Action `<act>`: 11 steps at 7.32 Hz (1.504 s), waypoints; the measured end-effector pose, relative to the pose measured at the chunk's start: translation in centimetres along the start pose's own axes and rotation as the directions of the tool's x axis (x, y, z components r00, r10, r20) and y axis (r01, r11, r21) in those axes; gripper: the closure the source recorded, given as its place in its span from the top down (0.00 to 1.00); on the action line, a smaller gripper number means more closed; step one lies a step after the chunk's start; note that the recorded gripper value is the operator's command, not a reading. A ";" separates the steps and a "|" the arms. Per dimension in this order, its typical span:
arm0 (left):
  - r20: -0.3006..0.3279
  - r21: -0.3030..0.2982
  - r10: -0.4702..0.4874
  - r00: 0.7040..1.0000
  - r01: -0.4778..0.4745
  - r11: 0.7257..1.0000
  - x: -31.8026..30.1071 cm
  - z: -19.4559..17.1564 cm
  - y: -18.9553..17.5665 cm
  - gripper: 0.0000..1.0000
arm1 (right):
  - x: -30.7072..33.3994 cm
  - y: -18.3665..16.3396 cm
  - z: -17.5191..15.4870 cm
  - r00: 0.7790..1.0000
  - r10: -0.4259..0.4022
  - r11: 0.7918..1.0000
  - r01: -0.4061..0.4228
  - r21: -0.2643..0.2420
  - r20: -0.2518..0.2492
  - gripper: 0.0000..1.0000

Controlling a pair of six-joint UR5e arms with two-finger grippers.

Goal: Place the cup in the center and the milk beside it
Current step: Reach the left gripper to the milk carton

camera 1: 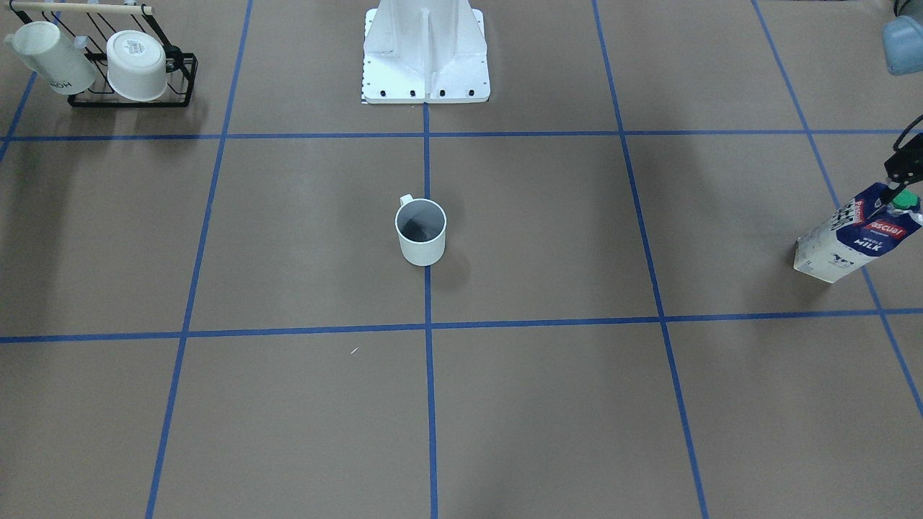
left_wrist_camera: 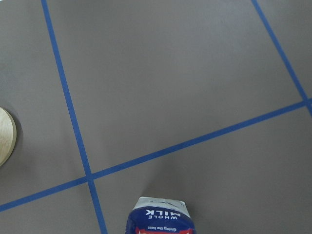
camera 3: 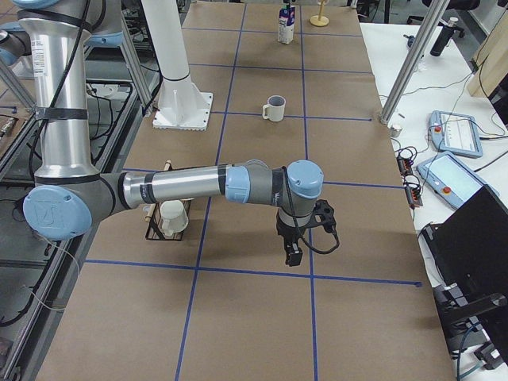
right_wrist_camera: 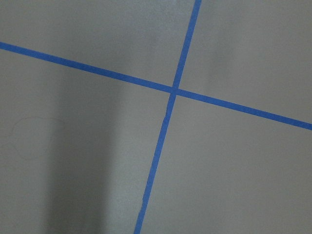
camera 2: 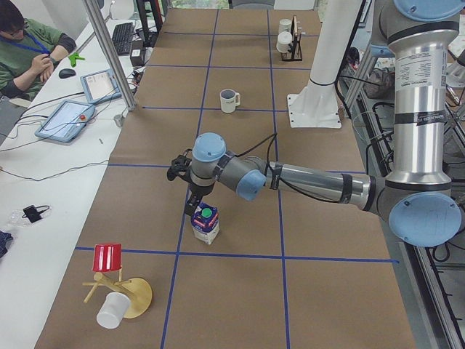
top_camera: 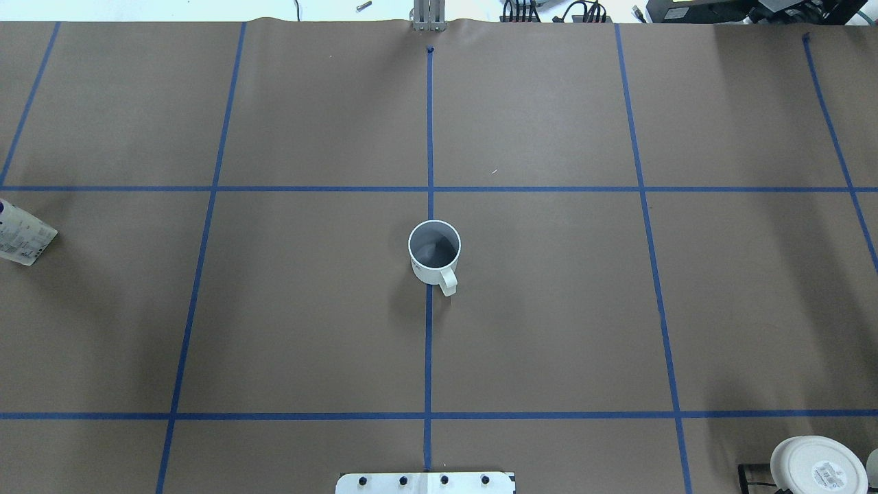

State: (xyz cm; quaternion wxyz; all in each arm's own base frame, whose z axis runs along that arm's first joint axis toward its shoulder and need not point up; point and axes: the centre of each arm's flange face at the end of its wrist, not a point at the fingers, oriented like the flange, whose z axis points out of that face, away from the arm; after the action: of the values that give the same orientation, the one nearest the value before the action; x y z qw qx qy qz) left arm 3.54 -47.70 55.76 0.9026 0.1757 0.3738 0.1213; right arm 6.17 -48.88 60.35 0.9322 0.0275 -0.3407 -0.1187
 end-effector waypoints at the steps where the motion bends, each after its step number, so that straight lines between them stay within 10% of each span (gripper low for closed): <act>1: 0.003 -0.013 0.003 1.000 -0.003 1.000 -0.2 0.5 0.9 0.98 | 0.0 0.0 0.0 1.000 0.000 1.000 0.000 0.000 0.000 1.00; 6: -0.009 -0.061 0.006 1.000 -0.006 0.998 -0.4 3.6 0.5 0.91 | 0.1 0.1 0.1 1.000 0.002 1.000 -0.002 -0.002 0.001 1.00; 8: -0.025 -0.092 0.017 1.000 -0.019 0.996 0.3 5.2 0.8 0.60 | 0.1 0.1 0.2 1.000 0.003 1.000 -0.003 -0.003 0.001 1.00; 10: -0.026 -0.112 0.014 1.000 -0.017 0.994 0.0 6.2 1.2 0.00 | 0.1 0.1 0.2 1.000 0.004 1.000 -0.004 -0.003 0.001 1.00; 11: -0.026 -0.118 0.011 1.000 -0.014 0.993 -0.1 6.4 1.3 0.00 | 0.1 0.1 0.2 1.000 0.004 1.000 -0.004 -0.003 0.001 1.00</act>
State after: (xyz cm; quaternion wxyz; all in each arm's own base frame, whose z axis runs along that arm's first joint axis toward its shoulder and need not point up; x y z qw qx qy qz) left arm 7.93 -48.00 60.59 0.9058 0.1229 0.3763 0.1512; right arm 6.17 -48.79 60.55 0.9323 0.0254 -0.3411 -0.1171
